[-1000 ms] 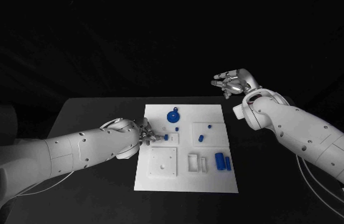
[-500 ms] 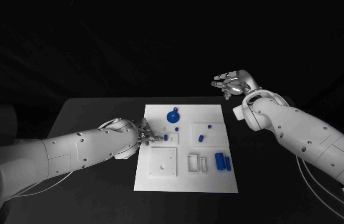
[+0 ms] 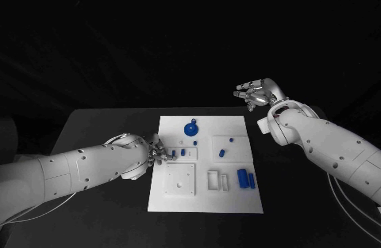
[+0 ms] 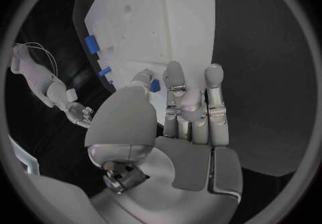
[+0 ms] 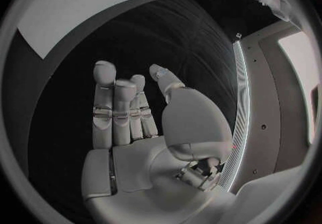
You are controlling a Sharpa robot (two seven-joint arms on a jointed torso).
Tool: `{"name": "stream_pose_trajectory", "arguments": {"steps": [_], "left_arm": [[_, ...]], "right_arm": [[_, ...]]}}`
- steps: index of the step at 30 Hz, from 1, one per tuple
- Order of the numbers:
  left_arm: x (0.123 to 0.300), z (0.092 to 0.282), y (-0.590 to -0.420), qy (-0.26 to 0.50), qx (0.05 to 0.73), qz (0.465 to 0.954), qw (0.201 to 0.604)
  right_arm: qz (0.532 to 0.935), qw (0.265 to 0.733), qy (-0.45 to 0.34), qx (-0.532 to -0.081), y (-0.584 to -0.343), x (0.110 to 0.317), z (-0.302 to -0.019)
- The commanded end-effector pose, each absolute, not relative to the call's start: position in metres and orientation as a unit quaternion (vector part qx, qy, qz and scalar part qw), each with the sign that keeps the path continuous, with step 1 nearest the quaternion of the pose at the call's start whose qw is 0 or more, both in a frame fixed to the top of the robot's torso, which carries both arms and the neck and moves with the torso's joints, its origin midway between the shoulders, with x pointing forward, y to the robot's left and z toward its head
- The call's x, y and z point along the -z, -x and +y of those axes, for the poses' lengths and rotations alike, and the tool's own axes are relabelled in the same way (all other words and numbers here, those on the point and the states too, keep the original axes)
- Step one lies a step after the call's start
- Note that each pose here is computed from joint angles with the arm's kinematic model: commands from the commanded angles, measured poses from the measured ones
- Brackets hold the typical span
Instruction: Assemble the parts on the task board
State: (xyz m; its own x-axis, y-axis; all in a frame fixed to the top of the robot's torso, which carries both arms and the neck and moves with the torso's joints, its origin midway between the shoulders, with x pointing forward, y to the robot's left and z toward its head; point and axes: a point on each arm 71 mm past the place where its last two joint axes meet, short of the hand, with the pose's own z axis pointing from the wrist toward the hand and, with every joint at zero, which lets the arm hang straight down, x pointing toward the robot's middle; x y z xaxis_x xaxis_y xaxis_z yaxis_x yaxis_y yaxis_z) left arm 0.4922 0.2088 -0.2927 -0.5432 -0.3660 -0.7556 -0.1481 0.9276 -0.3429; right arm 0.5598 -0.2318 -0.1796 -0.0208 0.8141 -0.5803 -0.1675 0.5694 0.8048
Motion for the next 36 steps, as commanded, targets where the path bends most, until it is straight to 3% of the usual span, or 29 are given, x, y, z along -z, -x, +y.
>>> {"name": "stream_pose_trajectory", "arguments": {"steps": [1,11,15,18,26,36], "left_arm": [[0.294,0.207,-0.489,0.143,0.131,0.874,0.445],[0.282,0.206,-0.476,0.153,0.178,0.869,0.436],[0.266,0.203,-0.478,0.159,0.221,0.846,0.458],[0.248,0.2,-0.483,0.15,0.256,0.816,0.496],[0.221,0.172,-0.488,0.032,0.323,0.748,0.578],[0.218,0.138,-0.498,-0.094,0.335,0.706,0.617]], "right_arm": [[0.608,0.645,-0.261,-0.382,-0.559,0.18,-0.231],[0.608,0.646,-0.262,-0.38,-0.559,0.181,-0.234],[0.609,0.646,-0.263,-0.378,-0.559,0.182,-0.236],[0.609,0.646,-0.264,-0.377,-0.559,0.183,-0.237],[0.609,0.642,-0.269,-0.38,-0.56,0.186,-0.237],[0.605,0.64,-0.271,-0.387,-0.561,0.187,-0.233]]}}
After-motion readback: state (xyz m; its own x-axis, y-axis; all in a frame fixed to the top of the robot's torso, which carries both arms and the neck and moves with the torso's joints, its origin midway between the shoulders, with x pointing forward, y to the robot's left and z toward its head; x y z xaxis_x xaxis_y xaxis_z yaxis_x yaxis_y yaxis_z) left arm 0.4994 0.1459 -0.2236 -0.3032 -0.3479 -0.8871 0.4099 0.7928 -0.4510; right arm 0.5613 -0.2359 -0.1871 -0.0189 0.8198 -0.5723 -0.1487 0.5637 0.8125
